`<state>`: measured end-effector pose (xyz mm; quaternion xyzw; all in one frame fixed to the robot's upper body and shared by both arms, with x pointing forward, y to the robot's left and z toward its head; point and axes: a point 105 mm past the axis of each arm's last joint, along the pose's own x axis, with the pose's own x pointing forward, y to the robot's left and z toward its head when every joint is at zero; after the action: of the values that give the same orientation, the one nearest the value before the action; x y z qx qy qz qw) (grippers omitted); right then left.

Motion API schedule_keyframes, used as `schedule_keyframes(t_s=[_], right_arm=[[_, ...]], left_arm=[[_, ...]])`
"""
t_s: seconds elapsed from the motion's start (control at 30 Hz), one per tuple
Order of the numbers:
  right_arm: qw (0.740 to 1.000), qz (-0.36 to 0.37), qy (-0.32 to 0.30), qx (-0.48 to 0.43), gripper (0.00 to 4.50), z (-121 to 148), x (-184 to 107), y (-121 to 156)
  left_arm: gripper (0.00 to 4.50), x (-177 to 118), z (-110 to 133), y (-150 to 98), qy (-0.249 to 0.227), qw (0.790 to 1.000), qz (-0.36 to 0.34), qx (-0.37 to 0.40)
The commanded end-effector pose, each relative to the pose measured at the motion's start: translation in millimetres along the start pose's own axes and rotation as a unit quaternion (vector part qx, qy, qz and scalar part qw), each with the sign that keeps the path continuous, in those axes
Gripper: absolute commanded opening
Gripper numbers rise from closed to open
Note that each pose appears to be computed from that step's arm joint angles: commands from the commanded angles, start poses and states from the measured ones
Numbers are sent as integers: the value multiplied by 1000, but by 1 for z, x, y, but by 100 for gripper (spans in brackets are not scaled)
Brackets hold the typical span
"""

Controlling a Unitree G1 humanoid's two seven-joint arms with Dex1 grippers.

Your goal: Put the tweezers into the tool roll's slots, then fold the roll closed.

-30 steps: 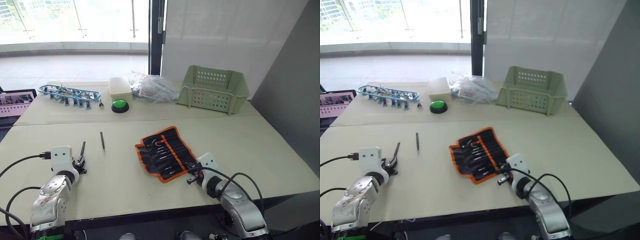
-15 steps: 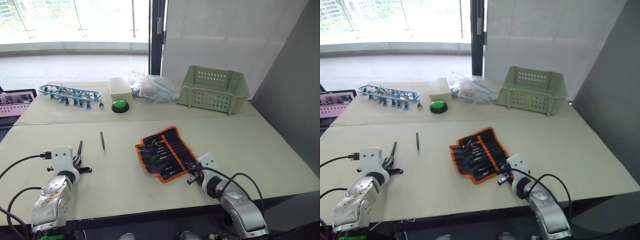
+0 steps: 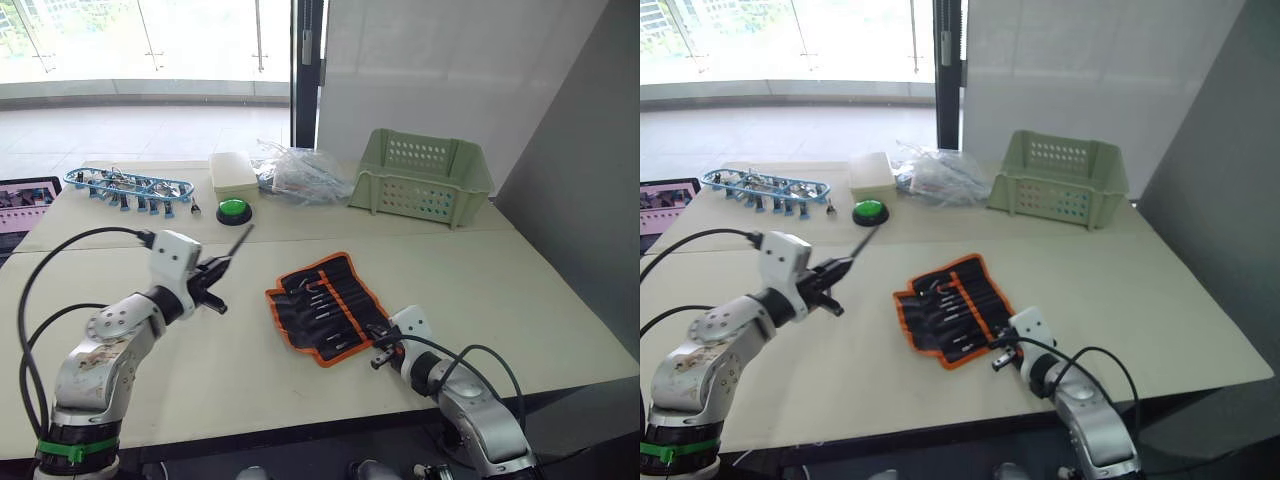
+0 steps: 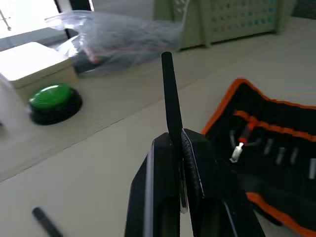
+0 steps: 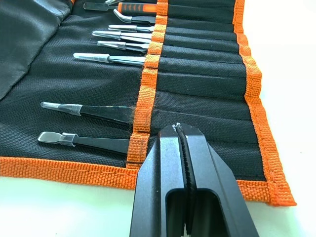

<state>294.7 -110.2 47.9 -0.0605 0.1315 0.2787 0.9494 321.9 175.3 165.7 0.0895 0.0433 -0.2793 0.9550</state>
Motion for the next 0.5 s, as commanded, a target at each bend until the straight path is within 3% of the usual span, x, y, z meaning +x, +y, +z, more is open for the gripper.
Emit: schedule_keyframes(t_s=[0.03,0.2,0.5], right_arm=[[993,-24,115,33,0,-59,-8,-5],[992,-31,113,35,0,-59,-10,-6],[992,-43,111,40,0,-59,-13,-5]], left_arm=[[2,13,5,-42,26,994,-108,0],[2,19,-12,-79,122,970,-207,35],[2,26,-15,-86,188,946,-242,103]])
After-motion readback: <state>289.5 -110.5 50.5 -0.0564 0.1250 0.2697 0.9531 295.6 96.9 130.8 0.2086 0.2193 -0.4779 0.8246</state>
